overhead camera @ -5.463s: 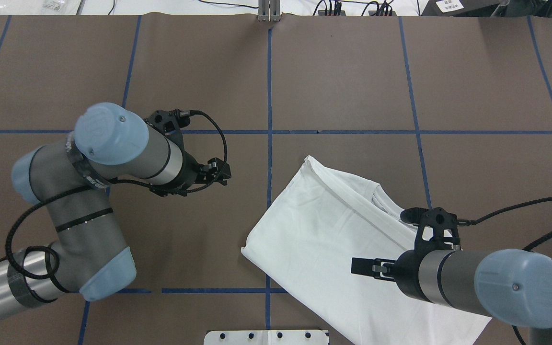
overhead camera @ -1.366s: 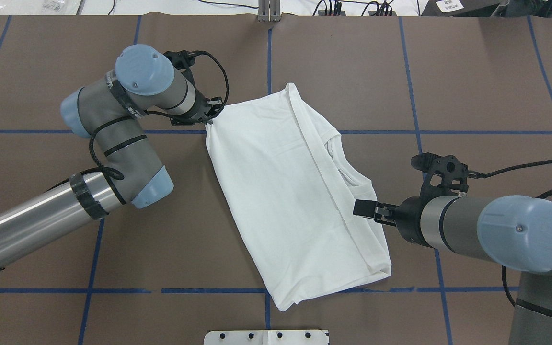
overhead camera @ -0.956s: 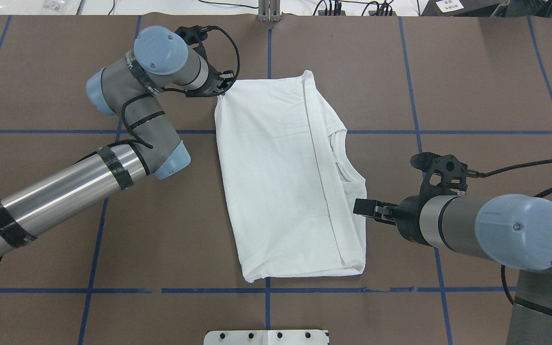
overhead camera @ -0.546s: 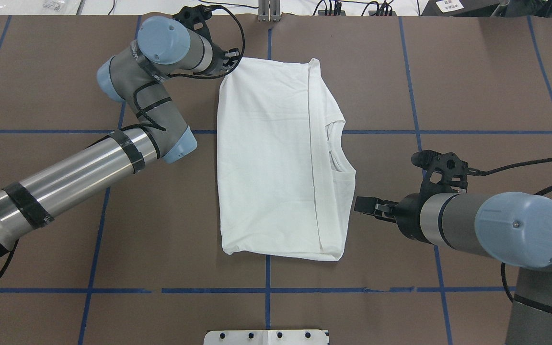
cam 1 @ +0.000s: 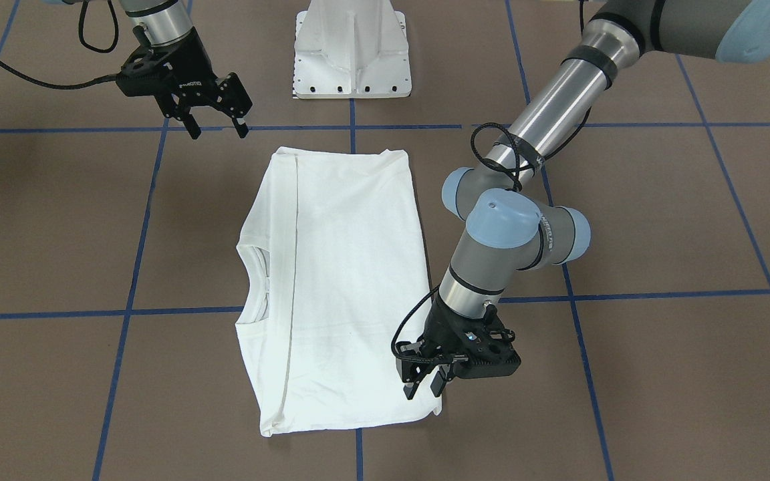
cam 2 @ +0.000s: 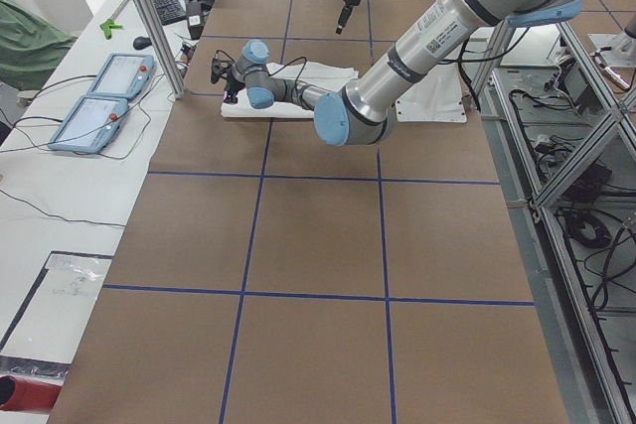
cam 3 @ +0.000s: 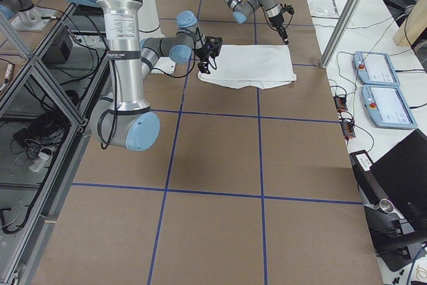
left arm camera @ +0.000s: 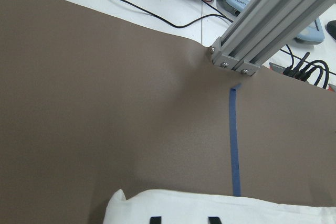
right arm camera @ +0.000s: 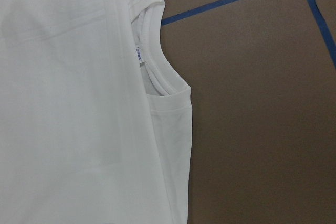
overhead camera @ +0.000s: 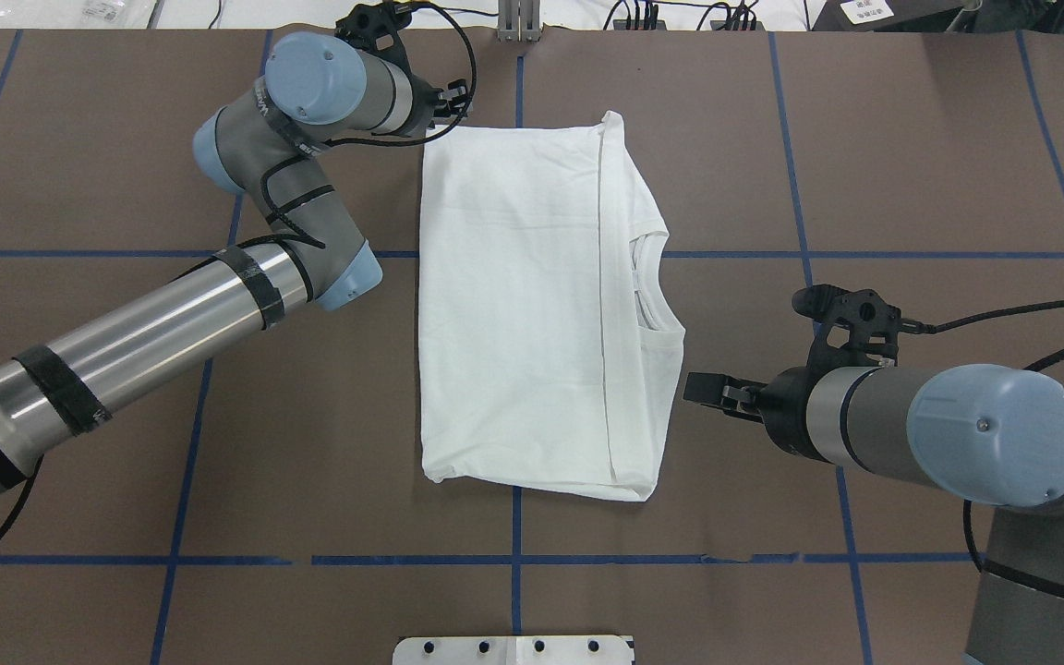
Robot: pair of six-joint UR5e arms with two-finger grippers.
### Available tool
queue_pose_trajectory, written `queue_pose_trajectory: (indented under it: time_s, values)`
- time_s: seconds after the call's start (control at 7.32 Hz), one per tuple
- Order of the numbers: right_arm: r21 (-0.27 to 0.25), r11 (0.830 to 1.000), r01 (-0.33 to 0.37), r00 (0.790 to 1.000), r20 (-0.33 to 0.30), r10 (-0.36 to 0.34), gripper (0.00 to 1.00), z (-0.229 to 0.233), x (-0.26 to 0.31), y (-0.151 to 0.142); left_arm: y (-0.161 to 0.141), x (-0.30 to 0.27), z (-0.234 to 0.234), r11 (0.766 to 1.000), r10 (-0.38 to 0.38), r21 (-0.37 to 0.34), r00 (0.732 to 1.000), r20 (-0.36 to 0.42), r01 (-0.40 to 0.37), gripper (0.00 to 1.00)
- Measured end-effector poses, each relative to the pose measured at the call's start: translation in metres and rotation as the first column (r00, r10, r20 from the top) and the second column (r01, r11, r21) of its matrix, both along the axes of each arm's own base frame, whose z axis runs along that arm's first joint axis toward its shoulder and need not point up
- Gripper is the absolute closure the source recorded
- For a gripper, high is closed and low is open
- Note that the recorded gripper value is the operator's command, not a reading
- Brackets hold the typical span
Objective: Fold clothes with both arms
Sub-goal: 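Release the shirt and raise the left gripper while the right gripper presses the shirt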
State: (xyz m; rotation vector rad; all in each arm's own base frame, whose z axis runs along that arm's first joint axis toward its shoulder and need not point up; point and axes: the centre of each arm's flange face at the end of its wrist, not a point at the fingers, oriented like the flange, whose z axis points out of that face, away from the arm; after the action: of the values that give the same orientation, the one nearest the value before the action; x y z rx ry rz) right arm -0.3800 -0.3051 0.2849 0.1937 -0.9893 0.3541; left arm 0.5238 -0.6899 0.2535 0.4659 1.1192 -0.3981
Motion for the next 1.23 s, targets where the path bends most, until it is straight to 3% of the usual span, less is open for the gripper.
queue_pose_trajectory:
  time_s: [0.27,0.55,0.96,1.23]
  values:
    - [-0.007,1.0,-0.015,1.0,-0.025,0.015,0.0,-0.002,-0.018,-0.022,-0.009,-0.019,0.006,1.0,0.012,-0.009,1.0,0.001,-0.012,0.0]
    - [0.027,0.999,0.039,0.986,-0.166,-0.034,0.0,-0.024,-0.048,-0.05,0.009,-0.055,0.033,0.992,0.115,-0.047,0.993,0.014,-0.114,0.0]
    - [0.082,0.982,0.171,0.929,-0.345,-0.133,0.0,-0.028,-0.096,-0.089,0.096,-0.134,0.054,0.975,0.22,-0.034,0.975,0.032,-0.219,0.0]
    - [0.075,0.97,0.231,0.891,-0.418,-0.179,0.0,-0.03,-0.141,-0.136,0.138,-0.165,0.037,0.965,0.262,-0.042,0.965,0.02,-0.261,0.0]
